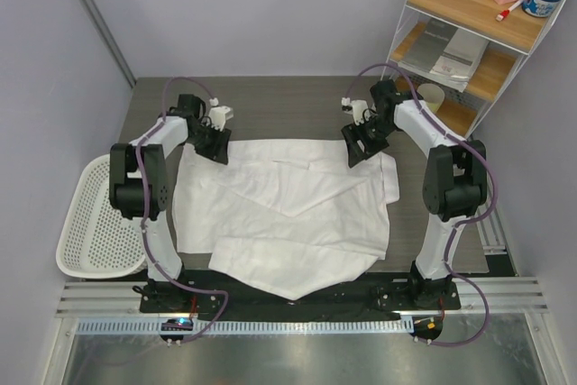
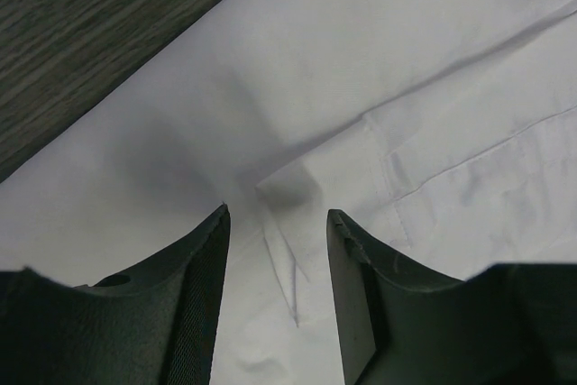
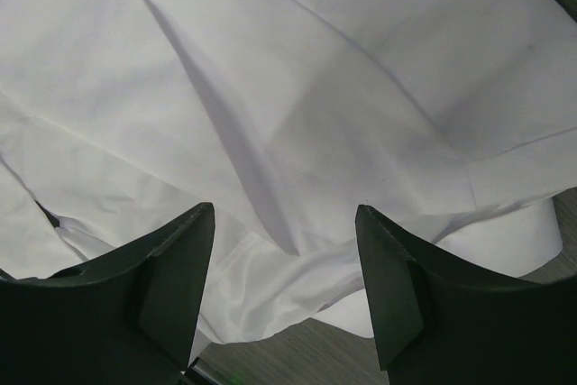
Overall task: Fold and stack the long sleeve shirts
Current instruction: Fold the shirt
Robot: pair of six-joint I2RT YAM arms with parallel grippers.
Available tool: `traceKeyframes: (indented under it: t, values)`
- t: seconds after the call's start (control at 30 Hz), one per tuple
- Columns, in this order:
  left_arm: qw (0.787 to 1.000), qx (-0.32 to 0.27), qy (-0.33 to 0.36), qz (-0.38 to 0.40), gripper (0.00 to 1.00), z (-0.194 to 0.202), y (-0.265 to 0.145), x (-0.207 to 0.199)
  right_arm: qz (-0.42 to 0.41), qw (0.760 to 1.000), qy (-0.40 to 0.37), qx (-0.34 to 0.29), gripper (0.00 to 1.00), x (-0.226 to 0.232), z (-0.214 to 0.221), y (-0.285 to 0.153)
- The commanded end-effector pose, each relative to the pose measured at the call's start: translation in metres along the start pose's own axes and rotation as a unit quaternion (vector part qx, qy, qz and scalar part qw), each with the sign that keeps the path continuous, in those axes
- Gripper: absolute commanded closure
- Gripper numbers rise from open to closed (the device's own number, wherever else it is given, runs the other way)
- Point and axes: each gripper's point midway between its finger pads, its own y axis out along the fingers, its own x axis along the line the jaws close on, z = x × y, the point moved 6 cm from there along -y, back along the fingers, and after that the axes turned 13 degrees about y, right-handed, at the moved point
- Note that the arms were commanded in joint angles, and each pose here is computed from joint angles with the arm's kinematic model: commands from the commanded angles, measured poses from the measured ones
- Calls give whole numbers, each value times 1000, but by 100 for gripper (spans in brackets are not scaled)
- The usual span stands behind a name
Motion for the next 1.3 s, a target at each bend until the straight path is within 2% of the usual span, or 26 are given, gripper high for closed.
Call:
traceKeyframes:
  t: [0.0,0.23,0.3,0.53,0.8,0.93,1.13,1.2,1.27]
  values:
    - [999,-28,18,7,54,-17,-1,2,5,1000,-9,-7,31,1,-10,-6]
    - [999,-42,1,28,60,-23,3,0,3,1000,-3,1,31,0,-10,-3]
    - [999,-37,-5,35,75,-21,6,0,4,1000,-2,1,30,-2,-10,-3]
    - [998,-29,-5,53,100,-26,-1,-2,0,1000,1,-1,30,-2,-13,-3]
    - [993,-95,4,68,100,-47,-55,-26,-3,1000,4,5,30,-4,-13,1]
    - [994,-105,-7,42,100,-44,-70,-17,-5,1000,4,6,28,-4,-13,3]
    - [991,-119,-55,-1,100,-33,-82,16,-2,1000,0,1,26,-5,-17,1]
    - [992,-111,-58,18,100,-28,-77,16,-2,1000,0,0,25,-5,-18,1]
    - [991,-115,-50,44,84,-32,-72,11,-4,1000,2,3,25,-5,-17,1]
